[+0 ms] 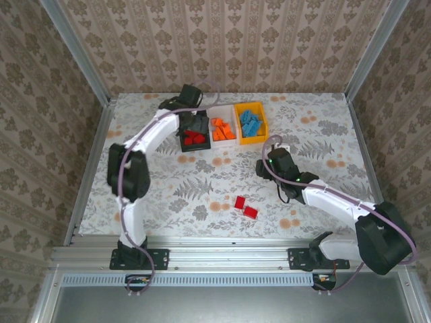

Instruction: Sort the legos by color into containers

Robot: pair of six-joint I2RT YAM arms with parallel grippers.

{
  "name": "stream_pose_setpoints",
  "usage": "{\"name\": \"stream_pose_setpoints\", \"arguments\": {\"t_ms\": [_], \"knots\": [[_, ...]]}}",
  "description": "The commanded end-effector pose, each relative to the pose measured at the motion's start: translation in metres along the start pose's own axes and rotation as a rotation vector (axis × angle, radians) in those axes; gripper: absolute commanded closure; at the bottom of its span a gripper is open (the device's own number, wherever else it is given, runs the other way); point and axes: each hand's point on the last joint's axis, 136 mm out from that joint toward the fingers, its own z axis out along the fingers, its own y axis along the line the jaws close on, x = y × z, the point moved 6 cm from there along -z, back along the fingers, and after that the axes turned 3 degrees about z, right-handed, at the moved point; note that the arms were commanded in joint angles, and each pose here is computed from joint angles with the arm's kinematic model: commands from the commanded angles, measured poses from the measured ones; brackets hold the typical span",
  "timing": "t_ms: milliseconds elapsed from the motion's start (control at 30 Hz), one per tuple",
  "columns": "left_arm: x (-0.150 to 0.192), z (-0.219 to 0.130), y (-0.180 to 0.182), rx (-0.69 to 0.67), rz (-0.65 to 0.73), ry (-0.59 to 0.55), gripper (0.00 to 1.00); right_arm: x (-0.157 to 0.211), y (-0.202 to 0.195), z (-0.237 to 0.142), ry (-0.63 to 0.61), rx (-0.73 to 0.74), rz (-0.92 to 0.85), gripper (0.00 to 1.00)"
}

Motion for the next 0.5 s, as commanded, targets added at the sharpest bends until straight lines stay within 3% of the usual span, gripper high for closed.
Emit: {"name": "stream_pose_setpoints", "arguments": {"t_ms": [0,133,267,467], "knots": [[-0.003,-0.088,-0.002,0.144,-0.122,-0.236,0.0,0.004,0.018,-0.005,0.009,-0.04,-0.078,0.32],[0.077,-0.104,0.005,0.246,-0.282,-0.28,0.0,0.036,0.046,-0.009,0.115,-0.047,-0.171,0.31],[0.16,-0.091,0.001,0.367,-0.383,-0.205,0.0,0.069,0.06,-0.017,0.231,-0.042,-0.213,0.27],[0.226,-0.089,0.001,0.424,-0.483,-0.154,0.0,0.09,0.07,-0.015,0.33,-0.066,-0.148,0.23]]}}
